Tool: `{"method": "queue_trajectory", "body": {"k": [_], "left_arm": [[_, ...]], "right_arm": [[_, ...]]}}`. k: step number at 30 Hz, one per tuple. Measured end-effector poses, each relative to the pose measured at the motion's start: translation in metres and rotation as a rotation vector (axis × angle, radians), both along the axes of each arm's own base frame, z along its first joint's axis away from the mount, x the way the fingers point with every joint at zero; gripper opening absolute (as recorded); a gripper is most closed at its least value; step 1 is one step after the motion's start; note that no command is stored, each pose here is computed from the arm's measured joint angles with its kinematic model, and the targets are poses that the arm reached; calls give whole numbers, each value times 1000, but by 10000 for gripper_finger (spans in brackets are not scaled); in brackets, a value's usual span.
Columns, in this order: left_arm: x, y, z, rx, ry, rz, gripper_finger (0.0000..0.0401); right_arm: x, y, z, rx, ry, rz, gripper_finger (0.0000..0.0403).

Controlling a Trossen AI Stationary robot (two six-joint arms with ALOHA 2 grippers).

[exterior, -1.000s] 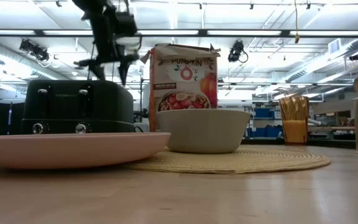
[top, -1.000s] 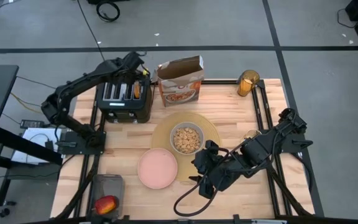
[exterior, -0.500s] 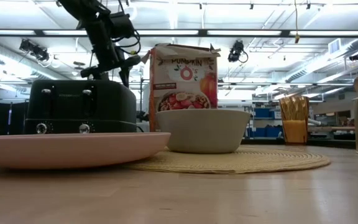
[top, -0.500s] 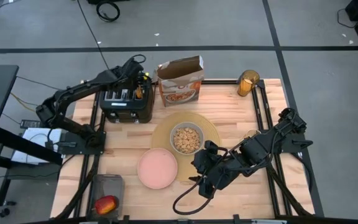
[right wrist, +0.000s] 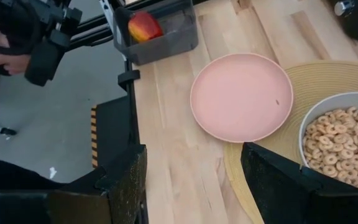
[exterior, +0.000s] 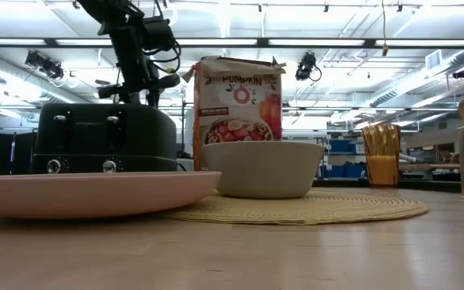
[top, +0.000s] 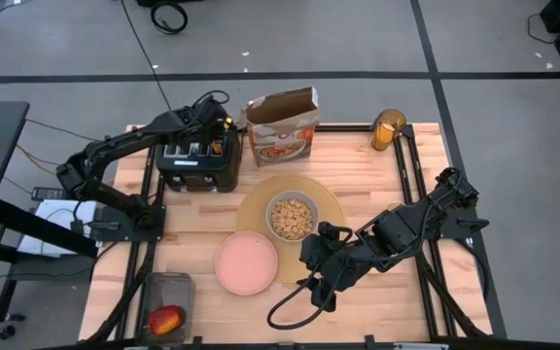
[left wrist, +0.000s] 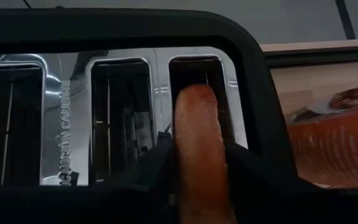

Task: Arrange a breakfast setting
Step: Put the toasted bread from the toaster on the pink plate

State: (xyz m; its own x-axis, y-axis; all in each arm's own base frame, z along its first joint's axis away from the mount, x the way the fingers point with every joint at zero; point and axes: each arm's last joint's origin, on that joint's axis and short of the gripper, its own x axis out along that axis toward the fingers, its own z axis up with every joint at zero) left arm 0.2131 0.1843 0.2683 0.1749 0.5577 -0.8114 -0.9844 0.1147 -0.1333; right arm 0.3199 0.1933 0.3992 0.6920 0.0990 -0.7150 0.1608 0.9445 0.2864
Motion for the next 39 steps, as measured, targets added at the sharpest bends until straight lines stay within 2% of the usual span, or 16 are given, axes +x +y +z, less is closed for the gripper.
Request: {"method": "queue_trajectory", "body": {"k": [8, 18, 22, 28, 31, 35, 39], "left_arm": [[-8, -6, 12, 25, -23, 1, 63], [-26, -19, 51, 131, -121, 12, 66], [-32, -31, 80, 202, -209, -12, 65], [-63, -72, 135, 271, -242, -134, 65], [-81, -101, 153, 274, -262, -244, 65], [-98, -138, 155, 209, -360, -427, 64], [-101, -165, 137, 98, -442, -565, 64]], "right_arm": [[0, 0, 0, 8, 3, -2, 266], [0, 1, 0, 26, 14, 16, 266], [0, 1, 0, 22, 13, 20, 266], [0, -1, 0, 18, 12, 20, 266], [2, -3, 0, 18, 12, 12, 266], [5, -8, 0, 13, 8, -7, 266], [9, -13, 1, 21, -7, -25, 266]]}}
